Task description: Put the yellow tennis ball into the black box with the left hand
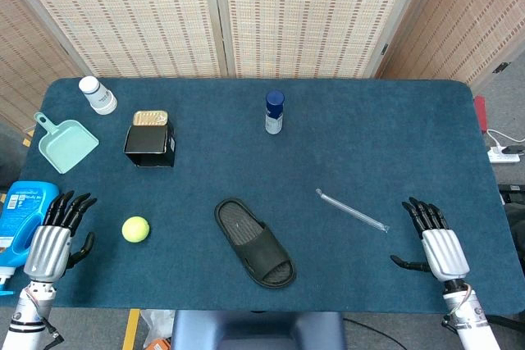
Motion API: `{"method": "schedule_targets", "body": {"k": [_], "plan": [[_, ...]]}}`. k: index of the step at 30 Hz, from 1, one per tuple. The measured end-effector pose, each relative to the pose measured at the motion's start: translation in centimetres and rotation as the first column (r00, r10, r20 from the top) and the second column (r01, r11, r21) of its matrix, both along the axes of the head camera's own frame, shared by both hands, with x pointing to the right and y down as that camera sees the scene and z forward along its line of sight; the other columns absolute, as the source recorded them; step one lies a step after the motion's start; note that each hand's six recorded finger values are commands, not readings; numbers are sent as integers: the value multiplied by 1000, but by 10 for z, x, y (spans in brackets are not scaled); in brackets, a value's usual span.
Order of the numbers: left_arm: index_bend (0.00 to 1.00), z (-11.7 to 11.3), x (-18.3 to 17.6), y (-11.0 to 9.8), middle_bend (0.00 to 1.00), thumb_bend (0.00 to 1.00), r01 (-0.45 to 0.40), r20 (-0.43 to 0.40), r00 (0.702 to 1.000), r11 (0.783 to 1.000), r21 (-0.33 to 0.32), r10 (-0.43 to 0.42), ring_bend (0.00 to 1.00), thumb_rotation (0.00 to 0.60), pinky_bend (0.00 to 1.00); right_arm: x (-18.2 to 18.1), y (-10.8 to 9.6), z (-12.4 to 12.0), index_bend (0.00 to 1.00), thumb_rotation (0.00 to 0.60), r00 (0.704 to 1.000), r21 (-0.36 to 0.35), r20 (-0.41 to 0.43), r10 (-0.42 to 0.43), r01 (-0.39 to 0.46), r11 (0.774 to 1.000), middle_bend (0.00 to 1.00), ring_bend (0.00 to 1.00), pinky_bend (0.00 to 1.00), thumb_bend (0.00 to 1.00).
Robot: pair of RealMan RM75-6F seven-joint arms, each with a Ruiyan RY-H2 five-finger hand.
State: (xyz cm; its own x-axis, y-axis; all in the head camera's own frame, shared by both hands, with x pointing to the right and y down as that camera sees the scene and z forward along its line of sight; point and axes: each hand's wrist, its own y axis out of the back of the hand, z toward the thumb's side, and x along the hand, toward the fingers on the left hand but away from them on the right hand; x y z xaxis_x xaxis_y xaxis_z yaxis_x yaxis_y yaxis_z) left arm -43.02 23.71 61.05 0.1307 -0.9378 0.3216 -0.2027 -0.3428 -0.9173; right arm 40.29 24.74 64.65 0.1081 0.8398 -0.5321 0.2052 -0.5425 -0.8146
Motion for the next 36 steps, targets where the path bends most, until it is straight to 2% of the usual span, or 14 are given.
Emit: {"method": "schedule_targets", "body": {"k": [11,12,14,15,16,18,20,21,22,23,24,26,30,36], "plan": [[175,-13,2,2,114,412,-22,-5,1000,999,31,22,17,554,23,1,3,-5,0,600,1000,14,10,-6,6,1000,0,0,0,0],[226,-13,2,1,152,381,-24,-6,1000,999,32,24,108,508,155,1,2,-5,0,600,1000,16,8,-5,5,1000,0,0,0,0],[535,-14,3,0,433,302,-23,-13,1000,999,40,23,493,376,607,1,2,-5,0,600,1000,17,9,-1,1,1000,0,0,0,0],[615,-14,3,-1,516,287,-20,-23,1000,999,45,21,580,339,695,1,2,-5,0,600,1000,16,11,-1,1,1000,0,0,0,0],[762,-14,3,-1,681,263,-15,-41,999,999,50,17,745,279,841,0,2,-5,0,600,1000,16,12,-1,1,1000,0,0,0,0],[981,-14,4,-2,960,228,-8,-70,997,998,56,12,960,187,987,0,1,-5,0,600,1000,17,13,-3,3,1000,0,0,0,0],[1000,-11,2,1,1000,271,-9,-80,997,999,48,13,1000,343,1000,-1,1,-4,0,600,1000,15,10,-9,9,1000,0,0,0,0],[1000,-8,0,7,1000,357,-5,-89,996,1000,28,8,1000,475,1000,-2,1,-3,0,600,1000,9,8,-13,13,1000,0,0,0,0],[1000,-5,-1,13,1000,473,0,-98,995,1000,10,1,1000,570,1000,-2,1,-2,0,600,1000,4,7,-15,15,1000,0,0,0,0],[1000,-2,-4,20,1000,548,7,-105,994,1000,-7,-7,1000,596,1000,-2,1,-1,0,600,1000,1,7,-15,15,1000,0,0,0,0],[1000,1,-7,31,1000,641,15,-106,994,1000,-28,-18,1000,600,1000,-2,0,-1,0,600,1000,0,8,-13,13,1000,0,0,0,0],[1000,5,-12,52,1000,678,25,-87,996,998,-56,-30,1000,600,1000,0,0,-1,0,600,1000,1,10,-7,7,1000,0,0,0,0],[1000,14,-13,105,1000,679,35,-46,998,993,-110,-41,1000,600,1000,0,0,-1,0,600,1000,-2,13,-10,10,1000,0,0,0,0],[1000,42,10,145,1000,679,-7,-13,1000,987,-158,5,1000,600,1000,-3,0,-1,0,600,1000,-7,16,-22,22,1000,0,0,0,0]]}}
